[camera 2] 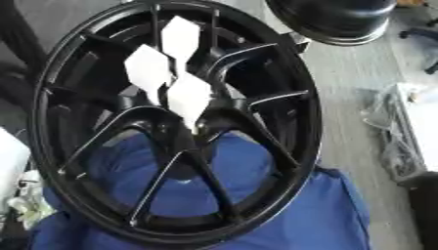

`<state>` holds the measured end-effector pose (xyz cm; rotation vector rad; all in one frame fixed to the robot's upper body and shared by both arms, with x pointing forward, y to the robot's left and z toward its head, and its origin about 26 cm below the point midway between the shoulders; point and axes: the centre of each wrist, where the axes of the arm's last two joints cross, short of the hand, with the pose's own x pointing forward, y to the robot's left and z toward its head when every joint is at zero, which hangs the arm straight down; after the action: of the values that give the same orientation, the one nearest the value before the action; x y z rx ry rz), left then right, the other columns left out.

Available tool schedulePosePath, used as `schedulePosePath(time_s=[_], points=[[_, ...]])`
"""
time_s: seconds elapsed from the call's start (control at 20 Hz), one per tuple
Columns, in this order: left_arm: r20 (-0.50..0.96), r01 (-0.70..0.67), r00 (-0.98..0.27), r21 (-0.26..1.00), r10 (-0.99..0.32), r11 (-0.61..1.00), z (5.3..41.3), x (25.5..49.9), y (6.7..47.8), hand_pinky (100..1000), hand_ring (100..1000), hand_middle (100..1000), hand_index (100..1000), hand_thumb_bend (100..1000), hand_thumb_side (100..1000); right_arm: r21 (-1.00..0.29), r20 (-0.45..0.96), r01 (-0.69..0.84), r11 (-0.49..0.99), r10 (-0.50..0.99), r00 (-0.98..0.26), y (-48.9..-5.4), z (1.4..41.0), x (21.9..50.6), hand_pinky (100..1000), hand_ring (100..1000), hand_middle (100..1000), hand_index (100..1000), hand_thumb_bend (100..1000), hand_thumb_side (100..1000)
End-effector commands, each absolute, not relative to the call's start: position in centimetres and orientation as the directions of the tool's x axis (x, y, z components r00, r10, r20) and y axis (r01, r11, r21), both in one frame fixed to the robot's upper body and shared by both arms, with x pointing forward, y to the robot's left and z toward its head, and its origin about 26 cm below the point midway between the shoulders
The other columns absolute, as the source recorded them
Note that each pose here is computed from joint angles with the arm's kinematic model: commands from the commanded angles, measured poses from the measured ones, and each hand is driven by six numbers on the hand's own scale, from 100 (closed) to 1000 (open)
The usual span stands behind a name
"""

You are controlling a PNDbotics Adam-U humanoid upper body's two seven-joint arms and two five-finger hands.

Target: Pull the pin out of the wheel hub.

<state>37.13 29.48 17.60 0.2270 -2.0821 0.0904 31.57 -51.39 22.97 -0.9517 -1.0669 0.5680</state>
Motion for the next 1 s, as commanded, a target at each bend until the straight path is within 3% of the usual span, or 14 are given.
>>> schedulePosePath(time_s=[0.05,0.4,0.5,0.7,1.0], points=[[0.847,-0.208,-0.512,0.041,-0.145,0.977,18.9,37.0,30.0,638,711,661,681,163,868,-0.871,0.473,0.080,0.485,0.783,0.403,-52.7,24.3,31.0,859,879,854,906,385,576],[0.847,-0.204,-0.511,0.044,-0.145,0.978,18.9,37.0,29.9,638,711,661,681,162,869,-0.837,0.545,0.233,0.495,0.787,0.289,-50.7,26.6,31.7,836,835,817,887,294,564],[0.849,-0.199,-0.509,0.046,-0.144,0.979,18.8,37.0,29.8,638,711,661,680,161,869,-0.787,0.598,0.338,0.515,0.771,0.217,-49.2,28.0,32.1,811,773,737,822,112,519],[0.849,-0.190,-0.510,0.045,-0.138,0.981,18.8,37.1,29.5,638,710,661,679,161,867,-0.571,0.751,0.492,0.658,0.660,-0.011,-45.2,29.3,33.5,803,757,729,807,100,530],[0.850,-0.179,-0.512,0.040,-0.128,0.983,18.8,37.1,29.2,637,710,661,679,160,868,-0.203,0.867,0.519,0.831,0.398,-0.298,-39.6,28.2,36.4,805,744,724,801,145,484]])
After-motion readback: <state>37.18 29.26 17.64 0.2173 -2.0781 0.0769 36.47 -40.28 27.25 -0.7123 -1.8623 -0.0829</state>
